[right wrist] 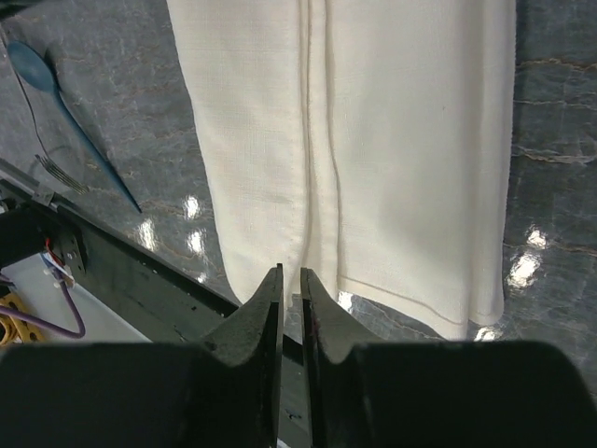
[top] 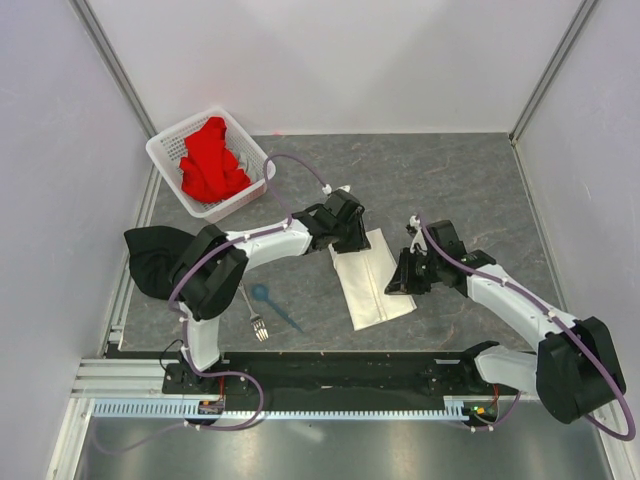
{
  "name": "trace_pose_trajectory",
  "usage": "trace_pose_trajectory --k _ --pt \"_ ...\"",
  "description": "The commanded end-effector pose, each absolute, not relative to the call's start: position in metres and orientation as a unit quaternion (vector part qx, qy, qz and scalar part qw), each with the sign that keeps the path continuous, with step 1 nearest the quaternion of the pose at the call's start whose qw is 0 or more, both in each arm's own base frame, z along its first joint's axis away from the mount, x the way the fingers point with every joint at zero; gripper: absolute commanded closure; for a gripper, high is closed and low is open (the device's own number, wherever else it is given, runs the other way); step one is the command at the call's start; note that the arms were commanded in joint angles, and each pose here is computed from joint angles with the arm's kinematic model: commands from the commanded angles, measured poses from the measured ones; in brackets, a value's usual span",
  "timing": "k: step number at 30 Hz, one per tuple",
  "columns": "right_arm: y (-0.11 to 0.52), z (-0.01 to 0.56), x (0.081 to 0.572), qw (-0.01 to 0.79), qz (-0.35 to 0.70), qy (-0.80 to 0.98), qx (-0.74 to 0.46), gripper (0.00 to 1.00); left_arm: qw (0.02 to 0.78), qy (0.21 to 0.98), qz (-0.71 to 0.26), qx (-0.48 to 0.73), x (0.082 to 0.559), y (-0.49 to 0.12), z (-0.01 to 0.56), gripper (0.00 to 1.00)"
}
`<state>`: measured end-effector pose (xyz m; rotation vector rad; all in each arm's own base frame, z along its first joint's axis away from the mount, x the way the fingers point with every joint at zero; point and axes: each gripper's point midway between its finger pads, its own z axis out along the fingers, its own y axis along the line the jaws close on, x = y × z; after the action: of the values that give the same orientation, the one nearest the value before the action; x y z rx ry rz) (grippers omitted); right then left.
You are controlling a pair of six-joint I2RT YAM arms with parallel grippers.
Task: Fold the napkin into a case and place the utensils inside
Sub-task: Fold the lower triangle-folded napkin at the center of the board.
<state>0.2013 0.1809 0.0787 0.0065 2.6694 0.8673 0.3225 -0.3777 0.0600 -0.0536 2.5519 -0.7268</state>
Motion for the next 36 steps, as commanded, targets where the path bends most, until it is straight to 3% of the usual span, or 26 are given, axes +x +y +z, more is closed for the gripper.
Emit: trace_pose_trajectory --k 1,3,9,13,17,26,36 --pt "0.182 0.079 0.199 0.168 0.304 0.938 -0.018 0.81 0.261 0.913 -0.313 -0.009 0.319 -0.383 0.103 0.57" --pt "0.182 0.084 0.21 0.182 0.295 0.938 -0.021 0.81 0.262 0.914 -0.31 -0.01 0.318 -0.377 0.104 0.57" --pt "0.178 0.102 0.262 0.234 0.251 0.939 -0.012 0.81 0.24 0.923 -0.302 -0.011 0.319 -0.373 0.089 0.82" --pt "0.193 0.108 0.292 0.23 0.274 0.934 -0.009 0.85 0.236 0.929 -0.284 -0.021 0.328 -0.369 0.072 0.89" --pt "0.206 0.101 0.323 0.229 0.28 0.932 0.002 1.0 0.237 0.93 -0.278 -0.031 0.343 -0.366 0.064 0.92" --pt "0.232 0.087 0.375 0.221 0.294 0.93 0.015 1.0 0.224 0.93 -0.289 -0.032 0.358 -0.371 0.049 0.94" --pt "0.229 0.04 0.382 0.191 0.267 0.944 0.026 1.0 0.225 0.933 -0.276 -0.05 0.371 -0.359 0.033 0.95"
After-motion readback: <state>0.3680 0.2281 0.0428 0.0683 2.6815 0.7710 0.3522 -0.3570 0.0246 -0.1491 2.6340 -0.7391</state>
